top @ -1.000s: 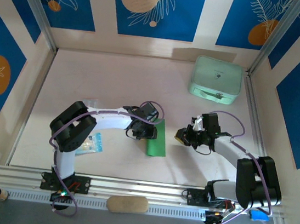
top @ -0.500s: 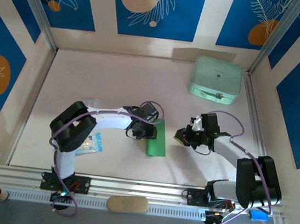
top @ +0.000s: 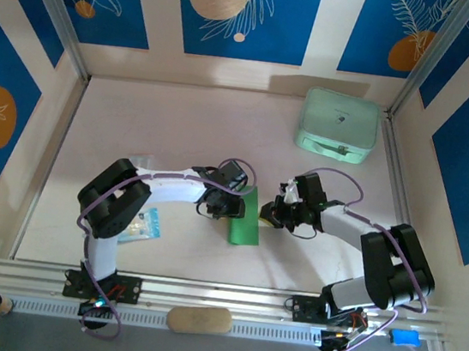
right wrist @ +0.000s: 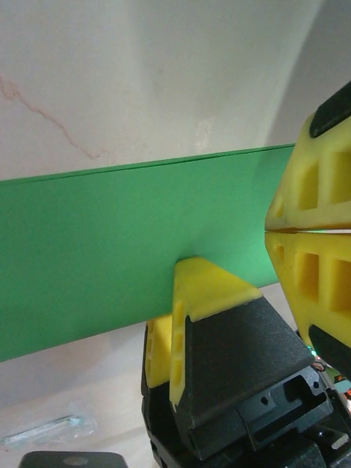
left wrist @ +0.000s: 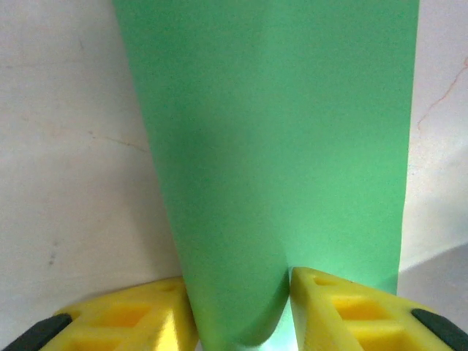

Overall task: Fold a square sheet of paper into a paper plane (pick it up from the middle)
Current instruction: Hold the square sheet of paper at the center of the table.

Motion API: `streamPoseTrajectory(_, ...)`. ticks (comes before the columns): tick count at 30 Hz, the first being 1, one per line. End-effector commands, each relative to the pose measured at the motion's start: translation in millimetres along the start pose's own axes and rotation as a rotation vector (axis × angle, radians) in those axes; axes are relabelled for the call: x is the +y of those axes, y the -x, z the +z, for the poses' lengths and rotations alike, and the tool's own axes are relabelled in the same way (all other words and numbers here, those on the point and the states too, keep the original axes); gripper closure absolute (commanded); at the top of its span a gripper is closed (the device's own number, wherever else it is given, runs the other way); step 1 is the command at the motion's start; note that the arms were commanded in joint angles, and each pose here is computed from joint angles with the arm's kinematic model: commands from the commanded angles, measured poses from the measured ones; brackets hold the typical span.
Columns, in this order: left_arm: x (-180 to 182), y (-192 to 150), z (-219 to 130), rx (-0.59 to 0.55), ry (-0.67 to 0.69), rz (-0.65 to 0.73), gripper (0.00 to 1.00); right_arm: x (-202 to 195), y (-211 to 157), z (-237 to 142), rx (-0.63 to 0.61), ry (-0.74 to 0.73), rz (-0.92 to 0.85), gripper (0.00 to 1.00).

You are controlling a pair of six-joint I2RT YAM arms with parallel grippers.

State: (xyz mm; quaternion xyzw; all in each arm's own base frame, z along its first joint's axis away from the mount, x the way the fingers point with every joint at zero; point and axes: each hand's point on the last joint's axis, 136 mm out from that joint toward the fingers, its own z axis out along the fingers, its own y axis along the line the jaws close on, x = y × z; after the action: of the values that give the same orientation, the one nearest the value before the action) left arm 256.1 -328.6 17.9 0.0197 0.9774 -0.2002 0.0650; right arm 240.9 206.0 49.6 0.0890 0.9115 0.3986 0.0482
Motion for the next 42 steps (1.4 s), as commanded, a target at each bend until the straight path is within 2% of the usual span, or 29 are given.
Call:
streamPoseTrajectory(1, 48.5, -23.4, 26.7, 0.070, 0.158, -0.019, 0.59, 4.5, 2.3, 1.0, 0.001, 0.003, 0.001, 0.91)
streamPoseTrajectory(11, 49.4, -24.3, 28.4, 0.073, 0.161, -0.018, 0.58, -9.7, 7.6, -10.4, -0.070, -0.078, 0.030, 0.91)
streamPoseTrajectory(17, 49.6, -23.3, 27.6, 0.070, 0.163, -0.018, 0.58, -13.6, 10.5, -16.3, -0.098, -0.078, 0.045, 0.91)
streamPoseTrajectory(27, 49.8, -23.9, 28.0, 0.072, 0.166, -0.023, 0.58, 1.7, 5.5, -4.6, -0.029, -0.001, 0.006, 0.92)
streamPoseTrajectory(38, 49.8, -25.0, 29.4, 0.078, 0.162, -0.021, 0.58, 4.3, 6.0, 23.0, 0.006, -0.098, -0.119, 1.00)
streamPoseTrajectory(42, 50.1, -25.3, 29.6, 0.079, 0.164, -0.022, 0.58, 6.9, 7.3, 31.8, 0.012, -0.107, -0.141, 1.00)
